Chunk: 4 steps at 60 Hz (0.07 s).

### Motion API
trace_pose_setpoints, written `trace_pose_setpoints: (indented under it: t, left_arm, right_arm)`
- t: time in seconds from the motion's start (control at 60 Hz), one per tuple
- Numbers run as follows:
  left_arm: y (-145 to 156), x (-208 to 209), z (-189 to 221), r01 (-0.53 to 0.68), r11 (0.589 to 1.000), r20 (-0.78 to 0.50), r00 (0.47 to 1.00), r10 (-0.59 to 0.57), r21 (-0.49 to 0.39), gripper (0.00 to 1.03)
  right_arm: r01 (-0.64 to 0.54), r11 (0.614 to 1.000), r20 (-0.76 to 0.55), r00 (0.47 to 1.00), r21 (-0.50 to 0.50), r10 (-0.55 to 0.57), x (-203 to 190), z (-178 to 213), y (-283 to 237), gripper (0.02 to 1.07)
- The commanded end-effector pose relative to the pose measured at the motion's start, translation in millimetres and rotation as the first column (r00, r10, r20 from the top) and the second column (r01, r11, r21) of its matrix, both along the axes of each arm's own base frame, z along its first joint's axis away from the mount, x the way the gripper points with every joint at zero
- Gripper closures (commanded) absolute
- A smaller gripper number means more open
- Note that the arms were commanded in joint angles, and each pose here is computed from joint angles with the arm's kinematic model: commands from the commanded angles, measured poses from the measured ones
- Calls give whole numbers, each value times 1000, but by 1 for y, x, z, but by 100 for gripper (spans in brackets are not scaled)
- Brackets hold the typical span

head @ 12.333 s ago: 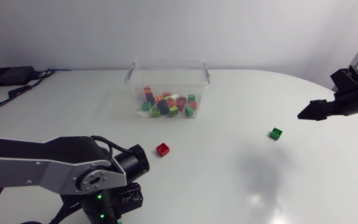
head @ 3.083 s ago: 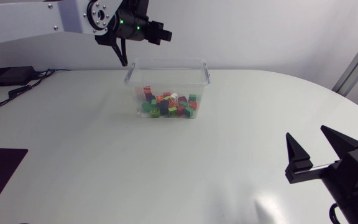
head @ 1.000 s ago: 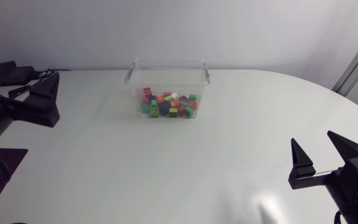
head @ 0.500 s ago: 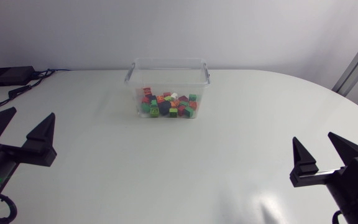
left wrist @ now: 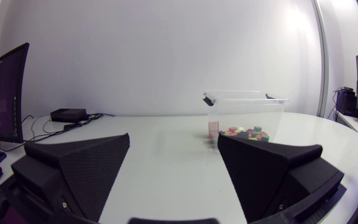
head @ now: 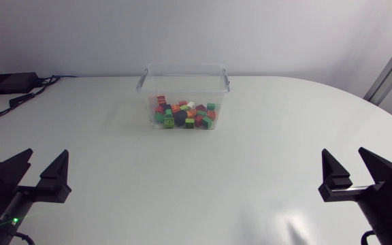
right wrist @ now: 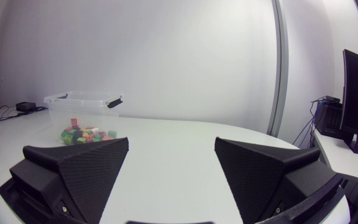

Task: Place the duplo bricks in the container

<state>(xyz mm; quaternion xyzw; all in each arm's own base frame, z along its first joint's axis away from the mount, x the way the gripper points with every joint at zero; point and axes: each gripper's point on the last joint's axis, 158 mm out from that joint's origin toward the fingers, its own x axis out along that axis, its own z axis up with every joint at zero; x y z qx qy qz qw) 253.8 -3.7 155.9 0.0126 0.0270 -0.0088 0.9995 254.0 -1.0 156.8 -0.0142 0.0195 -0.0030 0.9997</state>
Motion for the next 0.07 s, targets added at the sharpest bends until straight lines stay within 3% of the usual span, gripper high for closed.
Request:
trace_pose_setpoints:
  t: [0.0, 0.05]
  left_arm:
    - [0, 0, -6, -2, 1000, -7, 1000, 1, -26, 5]
    - [0, 0, -6, -2, 1000, -7, 1000, 1, -26, 5]
  right_arm:
    - [5, 1000, -18, 1000, 28, -5, 0, -8, -1, 7]
    - [5, 1000, -18, 1000, 28, -5, 0, -8, -1, 7]
